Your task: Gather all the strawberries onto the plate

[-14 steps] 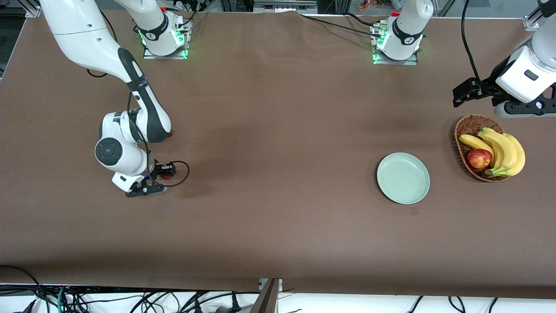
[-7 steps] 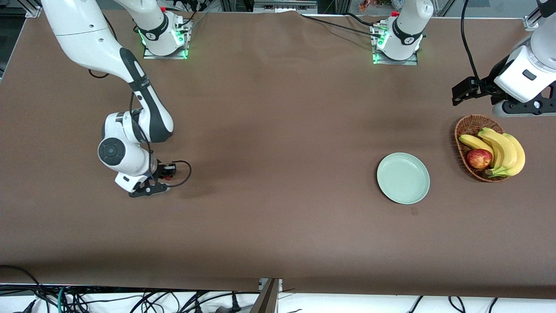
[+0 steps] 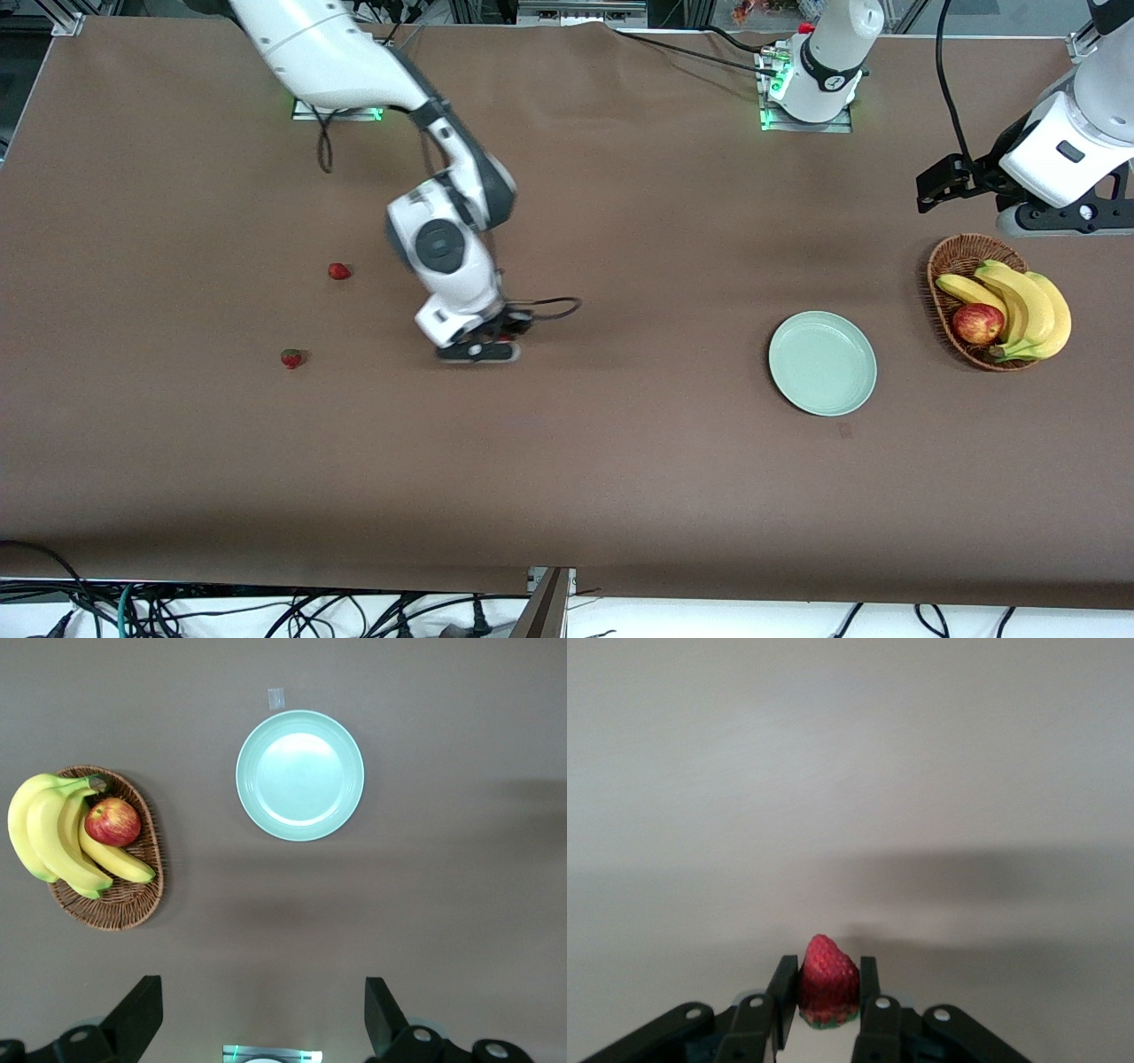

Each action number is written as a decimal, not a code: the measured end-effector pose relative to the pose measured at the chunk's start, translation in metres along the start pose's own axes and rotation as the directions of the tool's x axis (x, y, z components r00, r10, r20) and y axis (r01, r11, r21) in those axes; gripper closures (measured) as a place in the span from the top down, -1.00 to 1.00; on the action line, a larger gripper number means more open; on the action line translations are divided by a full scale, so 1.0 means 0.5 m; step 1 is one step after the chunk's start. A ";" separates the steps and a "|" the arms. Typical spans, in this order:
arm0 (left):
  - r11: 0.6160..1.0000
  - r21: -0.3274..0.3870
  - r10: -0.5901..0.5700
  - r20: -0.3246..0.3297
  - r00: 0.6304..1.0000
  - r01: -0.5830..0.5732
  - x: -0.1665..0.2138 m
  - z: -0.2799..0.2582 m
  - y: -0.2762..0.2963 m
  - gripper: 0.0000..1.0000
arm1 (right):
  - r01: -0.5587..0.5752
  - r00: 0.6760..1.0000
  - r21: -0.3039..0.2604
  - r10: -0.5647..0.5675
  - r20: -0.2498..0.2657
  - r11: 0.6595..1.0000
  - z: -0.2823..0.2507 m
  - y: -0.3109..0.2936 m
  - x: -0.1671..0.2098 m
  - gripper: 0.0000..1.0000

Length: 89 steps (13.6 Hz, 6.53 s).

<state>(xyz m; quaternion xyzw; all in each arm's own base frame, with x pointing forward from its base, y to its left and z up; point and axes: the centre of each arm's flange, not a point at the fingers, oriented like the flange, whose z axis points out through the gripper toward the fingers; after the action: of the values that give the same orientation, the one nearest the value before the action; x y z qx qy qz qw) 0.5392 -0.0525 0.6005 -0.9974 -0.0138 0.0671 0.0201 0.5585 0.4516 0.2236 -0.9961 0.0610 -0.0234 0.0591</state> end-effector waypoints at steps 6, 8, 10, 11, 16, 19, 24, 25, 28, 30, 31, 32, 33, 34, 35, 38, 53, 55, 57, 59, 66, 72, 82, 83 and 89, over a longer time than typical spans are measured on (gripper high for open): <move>1.000 0.003 0.003 0.016 1.000 -0.003 -0.005 0.002 0.003 1.00 | -0.154 0.984 0.195 0.169 -0.064 0.969 0.081 -0.276 -0.110 -0.36; 1.000 0.002 0.002 0.016 1.000 -0.002 -0.005 0.002 0.002 1.00 | -0.142 0.984 0.228 0.162 -0.072 0.963 0.123 -0.302 -0.148 -0.36; 1.000 0.001 -0.005 0.017 1.000 0.005 -0.004 0.002 -0.006 1.00 | -0.131 0.984 0.233 0.155 -0.085 0.964 0.128 -0.310 -0.155 -0.06; 1.000 0.000 -0.007 0.017 1.000 0.007 -0.004 0.002 -0.008 1.00 | -0.132 0.983 0.222 0.155 -0.094 0.966 0.120 -0.307 -0.142 0.16; 1.000 -0.003 -0.007 0.017 1.000 0.007 -0.004 0.002 -0.008 1.00 | 0.012 0.999 -0.026 -0.014 -0.044 1.000 -0.059 -0.126 0.091 1.00; 1.000 -0.004 -0.006 0.017 1.000 0.007 -0.004 0.002 -0.007 1.00 | 0.116 0.992 -0.117 -0.108 0.069 0.986 -0.174 0.061 0.224 1.00; 1.000 -0.005 -0.007 0.017 1.000 0.007 -0.004 0.002 -0.007 1.00 | 0.196 0.955 -0.161 -0.150 0.257 0.967 -0.183 0.330 0.329 1.00; 1.000 -0.005 -0.007 0.017 1.000 0.007 -0.004 0.002 -0.008 1.00 | 0.194 0.948 -0.166 -0.141 0.286 0.967 -0.165 0.372 0.327 1.00; 1.000 -0.005 -0.009 0.021 1.000 0.009 0.002 0.009 -0.009 1.00 | 0.233 0.932 -0.141 -0.180 0.314 0.962 -0.114 0.545 0.308 1.00; 1.000 0.001 -0.001 0.069 0.998 0.001 0.022 0.051 -0.005 1.00 | 0.265 0.923 -0.123 -0.215 0.320 0.956 -0.083 0.691 0.289 1.00; 1.000 0.004 0.014 0.105 0.994 -0.014 0.038 0.086 0.001 1.00 | 0.276 0.920 -0.120 -0.226 0.322 0.954 -0.071 0.753 0.280 1.00; 1.000 0.002 0.028 0.141 0.990 -0.029 0.058 0.128 0.014 1.00 | 0.281 0.918 -0.117 -0.232 0.321 0.953 -0.057 0.796 0.271 1.00; 0.999 -0.013 0.051 0.160 0.986 -0.049 0.085 0.174 0.046 1.00 | 0.281 0.920 -0.116 -0.233 0.315 0.953 -0.043 0.818 0.264 1.00; 0.997 -0.023 0.078 0.152 0.985 -0.075 0.113 0.218 0.094 1.00 | 0.283 0.922 -0.117 -0.237 0.305 0.952 -0.032 0.823 0.258 1.00; 0.995 -0.026 0.100 0.142 0.985 -0.097 0.136 0.264 0.153 1.00 | 0.285 0.924 -0.118 -0.240 0.296 0.951 -0.025 0.823 0.254 1.00; 0.993 -0.024 0.115 0.133 0.984 -0.113 0.157 0.388 0.332 1.00 | 0.287 0.933 -0.122 -0.248 0.261 0.950 -0.019 0.822 0.256 1.00; 0.988 -0.116 0.084 -0.171 0.982 -0.105 0.062 0.802 0.641 1.00 | 0.350 0.926 -0.125 -0.322 0.200 0.928 -0.013 0.839 0.270 -0.35; 0.988 -0.116 0.084 -0.173 0.981 -0.105 0.061 0.809 0.643 0.91 | 0.375 0.918 -0.095 -0.355 0.177 0.922 -0.019 0.777 0.271 -0.35; 0.988 -0.114 0.080 -0.174 0.981 -0.101 0.065 0.809 0.637 0.48 | 0.345 0.931 -0.058 -0.333 0.146 0.937 -0.024 0.649 0.256 -0.35; 0.988 -0.113 0.081 -0.174 0.981 -0.101 0.066 0.810 0.637 0.04 | 0.277 0.954 -0.058 -0.268 0.132 0.959 -0.021 0.528 0.222 -0.35; 0.968 -0.062 0.230 -0.163 0.960 -0.242 0.147 0.728 0.514 -0.36 | 0.031 0.997 -0.023 -0.029 0.073 0.999 -0.016 0.223 0.128 -0.35; 0.862 -0.031 0.502 -0.088 0.860 -0.506 0.265 0.598 0.149 -0.36 | -0.127 0.991 0.143 0.132 -0.028 0.982 0.016 -0.088 0.022 -0.35; 0.741 -0.027 0.665 -0.100 0.740 -0.671 0.312 0.723 -0.026 -0.07 | -0.246 0.962 0.303 0.270 -0.040 0.921 0.090 -0.303 -0.111 0.41; 0.740 -0.025 0.666 -0.104 0.738 -0.672 0.313 0.720 -0.024 0.14 | -0.253 0.960 0.263 0.275 -0.049 0.931 0.064 -0.280 -0.071 0.59; 0.797 -0.094 0.585 -0.128 0.801 -0.597 0.283 0.648 0.161 1.00 | -0.105 0.994 0.001 0.105 0.012 0.995 -0.062 -0.009 0.143 1.00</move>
<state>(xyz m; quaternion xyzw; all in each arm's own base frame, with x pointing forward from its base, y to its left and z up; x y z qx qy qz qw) 0.6377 -0.1164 0.2573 -0.9530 0.2947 0.0226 -0.0658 0.6281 0.4435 0.2575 -0.9916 0.1127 -0.0142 0.0613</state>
